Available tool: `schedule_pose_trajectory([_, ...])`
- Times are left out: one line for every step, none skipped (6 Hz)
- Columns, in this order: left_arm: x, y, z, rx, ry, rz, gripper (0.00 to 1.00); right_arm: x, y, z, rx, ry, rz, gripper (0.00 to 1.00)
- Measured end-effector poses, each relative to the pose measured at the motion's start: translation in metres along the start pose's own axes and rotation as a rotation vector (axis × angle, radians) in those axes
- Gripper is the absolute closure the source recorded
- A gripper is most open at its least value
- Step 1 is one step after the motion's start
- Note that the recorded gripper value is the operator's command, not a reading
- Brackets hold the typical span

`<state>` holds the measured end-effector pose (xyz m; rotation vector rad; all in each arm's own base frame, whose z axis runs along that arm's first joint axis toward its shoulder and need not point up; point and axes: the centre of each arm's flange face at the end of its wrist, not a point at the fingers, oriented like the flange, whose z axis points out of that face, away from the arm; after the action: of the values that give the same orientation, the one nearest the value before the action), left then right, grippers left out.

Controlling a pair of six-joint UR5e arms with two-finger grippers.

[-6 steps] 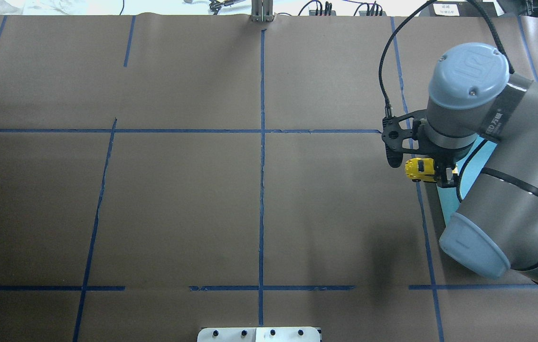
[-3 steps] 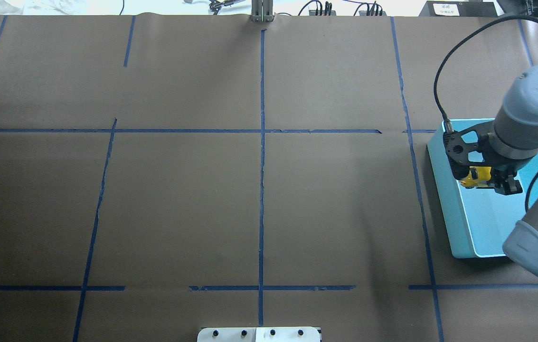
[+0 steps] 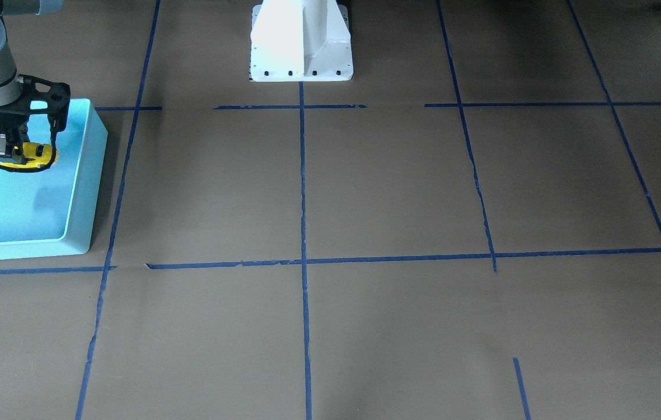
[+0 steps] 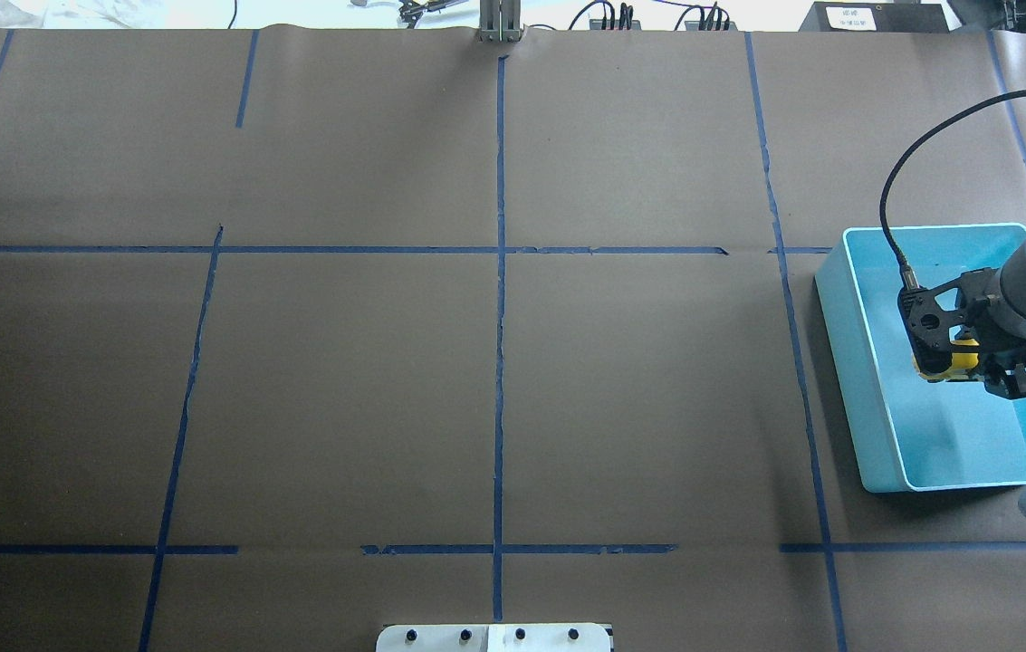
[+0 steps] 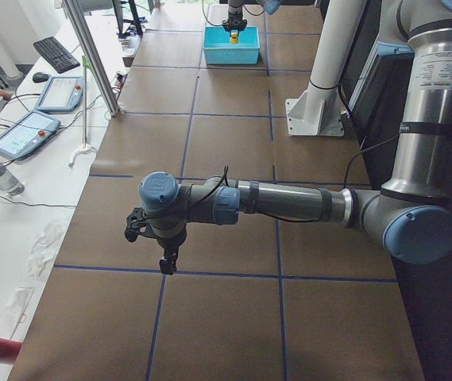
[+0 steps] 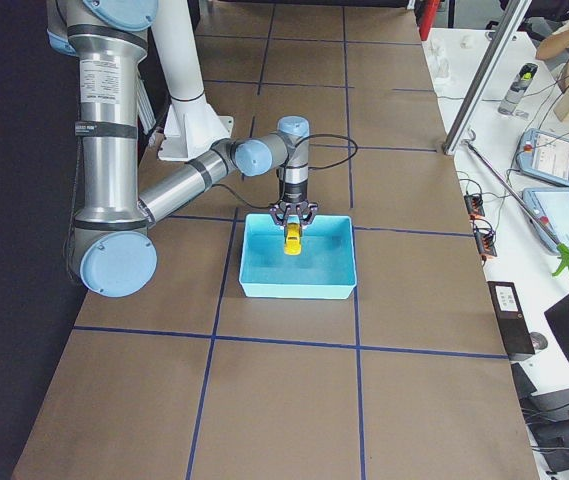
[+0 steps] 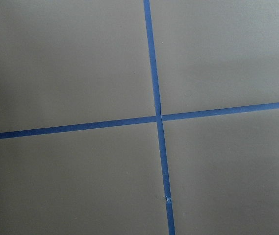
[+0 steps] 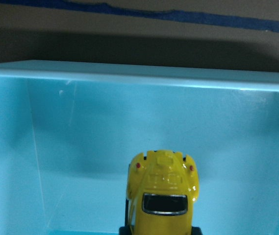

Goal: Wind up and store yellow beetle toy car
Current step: 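Lower the car into the bin and open the right gripper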

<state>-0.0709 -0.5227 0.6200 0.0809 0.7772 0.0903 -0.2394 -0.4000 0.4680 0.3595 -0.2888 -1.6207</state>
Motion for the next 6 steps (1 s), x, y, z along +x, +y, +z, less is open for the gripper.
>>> schedule_pose_trajectory([0.0,0.0,0.0,0.0,0.0,0.0,0.0,0.004,0.003,0.018,-0.004,-0.004,0.0,0.97])
schedule_pose_trajectory([0.0,0.0,0.0,0.0,0.0,-0.001,0.0,0.008,0.006,0.037,-0.002,-0.001,0.0,0.96])
schedule_pose_trajectory([0.0,0.0,0.0,0.0,0.0,-0.001,0.0,0.011,0.008,0.05,-0.004,-0.003,0.003,0.58])
schedule_pose_trajectory([0.0,0.0,0.0,0.0,0.0,-0.001,0.0,0.012,0.008,0.056,-0.004,-0.007,0.005,0.01])
schedule_pose_trajectory([0.0,0.0,0.0,0.0,0.0,0.0,0.0,0.014,0.005,0.056,0.005,-0.01,0.006,0.0])
schedule_pose_trajectory([0.0,0.0,0.0,0.0,0.0,-0.001,0.0,0.014,0.003,0.053,0.019,-0.015,0.007,0.0])
